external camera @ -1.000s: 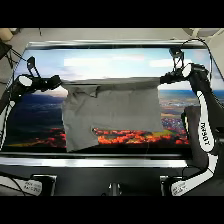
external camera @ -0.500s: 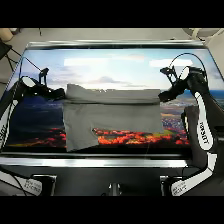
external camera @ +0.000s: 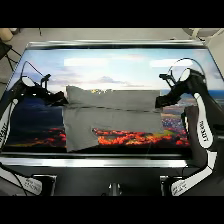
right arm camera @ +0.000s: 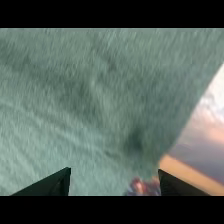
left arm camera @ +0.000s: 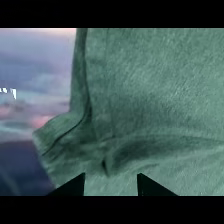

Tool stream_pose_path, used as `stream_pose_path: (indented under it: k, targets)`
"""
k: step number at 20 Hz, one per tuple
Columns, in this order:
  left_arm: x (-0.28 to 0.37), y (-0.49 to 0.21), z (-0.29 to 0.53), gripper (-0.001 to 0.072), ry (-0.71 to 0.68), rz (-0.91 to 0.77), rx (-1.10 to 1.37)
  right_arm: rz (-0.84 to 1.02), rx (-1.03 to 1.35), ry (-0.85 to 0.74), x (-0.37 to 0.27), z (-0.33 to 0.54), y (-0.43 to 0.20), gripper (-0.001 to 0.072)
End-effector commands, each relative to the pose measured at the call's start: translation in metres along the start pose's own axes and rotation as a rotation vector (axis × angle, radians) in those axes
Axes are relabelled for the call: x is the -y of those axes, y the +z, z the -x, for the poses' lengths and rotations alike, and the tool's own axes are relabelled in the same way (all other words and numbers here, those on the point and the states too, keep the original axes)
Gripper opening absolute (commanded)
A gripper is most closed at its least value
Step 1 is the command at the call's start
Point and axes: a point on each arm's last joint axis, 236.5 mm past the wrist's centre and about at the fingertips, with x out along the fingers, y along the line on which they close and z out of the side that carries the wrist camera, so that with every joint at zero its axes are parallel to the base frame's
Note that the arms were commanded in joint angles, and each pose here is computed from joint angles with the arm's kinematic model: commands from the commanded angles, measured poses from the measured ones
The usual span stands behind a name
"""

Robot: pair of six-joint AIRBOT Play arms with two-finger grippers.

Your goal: Fold the shirts.

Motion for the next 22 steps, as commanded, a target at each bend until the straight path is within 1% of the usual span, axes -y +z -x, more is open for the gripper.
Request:
stream_pose_path:
  k: [1,2,4,7,10,12,14,17,18,19,20,21,22]
  targets:
    - [-0.01,-0.03,0.029,0.0514,-0.037,0.044,-0.123,-0.047,-0.061,0.06,0.011,0.032,-0.039,0.0491]
    - [-0.014,-0.047,0.035,0.0562,-0.043,0.037,-0.168,-0.035,-0.091,0.08,0.015,0.039,-0.054,0.0485]
    - [-0.02,-0.086,0.036,0.0561,-0.049,0.025,-0.224,-0.053,-0.154,0.123,0.017,0.043,-0.08,0.0485]
    - [-0.029,-0.146,0.012,0.056,-0.045,0.077,-0.226,-0.062,-0.14,0.123,0.002,0.023,-0.095,0.0485]
    - [-0.026,-0.192,-0.012,0.0559,-0.096,0.081,-0.238,-0.073,-0.144,0.112,-0.001,0.0,-0.111,0.0485]
    - [-0.02,-0.199,-0.021,0.0559,-0.134,0.088,-0.234,-0.075,-0.166,0.105,0.001,-0.006,-0.118,0.0485]
    - [-0.014,-0.188,-0.024,0.0557,-0.147,0.099,-0.19,-0.076,-0.156,0.102,0.001,-0.006,-0.116,0.0486]
    - [-0.011,-0.171,-0.031,0.0549,-0.13,0.089,-0.116,-0.067,-0.158,0.11,-0.001,-0.007,-0.117,0.0486]
    - [-0.009,-0.169,-0.034,0.0535,-0.122,0.075,-0.106,-0.062,-0.16,0.128,-0.005,-0.008,-0.119,0.0487]
    - [-0.007,-0.168,-0.036,0.05,-0.115,0.072,-0.1,-0.06,-0.162,0.146,-0.011,-0.011,-0.122,0.0489]
    - [-0.007,-0.165,-0.038,0.0351,-0.106,0.086,-0.089,-0.061,-0.163,0.165,-0.016,-0.014,-0.126,0.0491]
    - [-0.008,-0.162,-0.039,0.0241,-0.1,0.091,-0.076,-0.067,-0.164,0.184,-0.022,-0.019,-0.13,0.0498]
    - [-0.009,-0.16,-0.039,0.0229,-0.096,0.099,-0.066,-0.078,-0.159,0.203,-0.028,-0.024,-0.132,0.0527]
